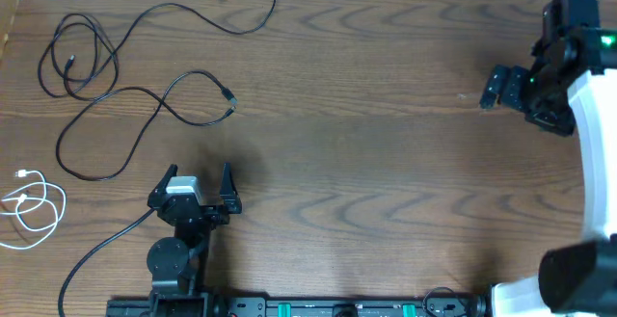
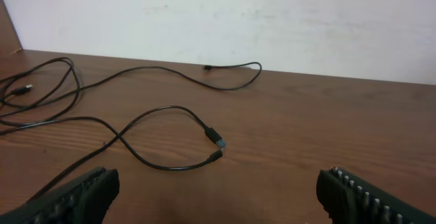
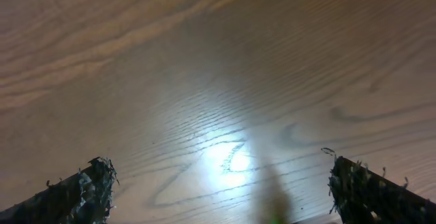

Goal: Untangle cables

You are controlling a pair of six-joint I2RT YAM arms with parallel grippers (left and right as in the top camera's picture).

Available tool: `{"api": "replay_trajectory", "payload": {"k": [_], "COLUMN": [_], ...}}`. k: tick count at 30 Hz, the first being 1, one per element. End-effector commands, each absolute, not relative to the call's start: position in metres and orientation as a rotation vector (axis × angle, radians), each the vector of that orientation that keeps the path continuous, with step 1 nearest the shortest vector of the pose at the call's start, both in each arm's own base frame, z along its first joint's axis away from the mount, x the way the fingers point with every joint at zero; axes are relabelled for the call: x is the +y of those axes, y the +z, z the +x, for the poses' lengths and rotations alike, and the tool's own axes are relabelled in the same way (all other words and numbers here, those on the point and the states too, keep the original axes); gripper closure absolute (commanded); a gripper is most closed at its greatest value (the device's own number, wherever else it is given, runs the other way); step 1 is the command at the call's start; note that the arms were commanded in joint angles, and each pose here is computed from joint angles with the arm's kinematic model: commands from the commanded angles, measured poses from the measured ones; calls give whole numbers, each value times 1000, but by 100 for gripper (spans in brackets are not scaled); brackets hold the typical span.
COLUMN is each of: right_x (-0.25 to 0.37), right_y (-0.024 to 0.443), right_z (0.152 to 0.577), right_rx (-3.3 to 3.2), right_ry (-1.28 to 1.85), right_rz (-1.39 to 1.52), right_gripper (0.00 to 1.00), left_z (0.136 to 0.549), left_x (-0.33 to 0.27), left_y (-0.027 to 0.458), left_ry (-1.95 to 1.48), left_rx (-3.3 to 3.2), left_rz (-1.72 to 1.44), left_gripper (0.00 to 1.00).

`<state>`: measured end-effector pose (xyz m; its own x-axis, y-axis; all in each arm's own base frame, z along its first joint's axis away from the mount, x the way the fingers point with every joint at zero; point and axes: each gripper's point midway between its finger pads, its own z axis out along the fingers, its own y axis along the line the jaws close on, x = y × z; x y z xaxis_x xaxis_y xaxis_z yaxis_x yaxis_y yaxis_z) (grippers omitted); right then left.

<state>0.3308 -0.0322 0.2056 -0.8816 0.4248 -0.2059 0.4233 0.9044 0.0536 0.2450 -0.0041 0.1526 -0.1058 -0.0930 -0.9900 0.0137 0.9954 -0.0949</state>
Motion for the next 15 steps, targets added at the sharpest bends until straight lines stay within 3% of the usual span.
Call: {"api": "replay_trajectory", "payload": {"k": [1, 15], "right_x": [-36, -20], "right_y": [241, 330], "right_z": [321, 302], "right_rx": [2742, 2361], "right_ry": [-23, 25], "right_rz": [615, 461], "right_gripper": [1, 1], "left_z": [244, 244], "left_x": [-3, -3], "left_y": [138, 137], "left_ry": [-92, -92], "left_rx": [1721, 1722], "left_rz": [-69, -69], "left_gripper": [2, 2]}}
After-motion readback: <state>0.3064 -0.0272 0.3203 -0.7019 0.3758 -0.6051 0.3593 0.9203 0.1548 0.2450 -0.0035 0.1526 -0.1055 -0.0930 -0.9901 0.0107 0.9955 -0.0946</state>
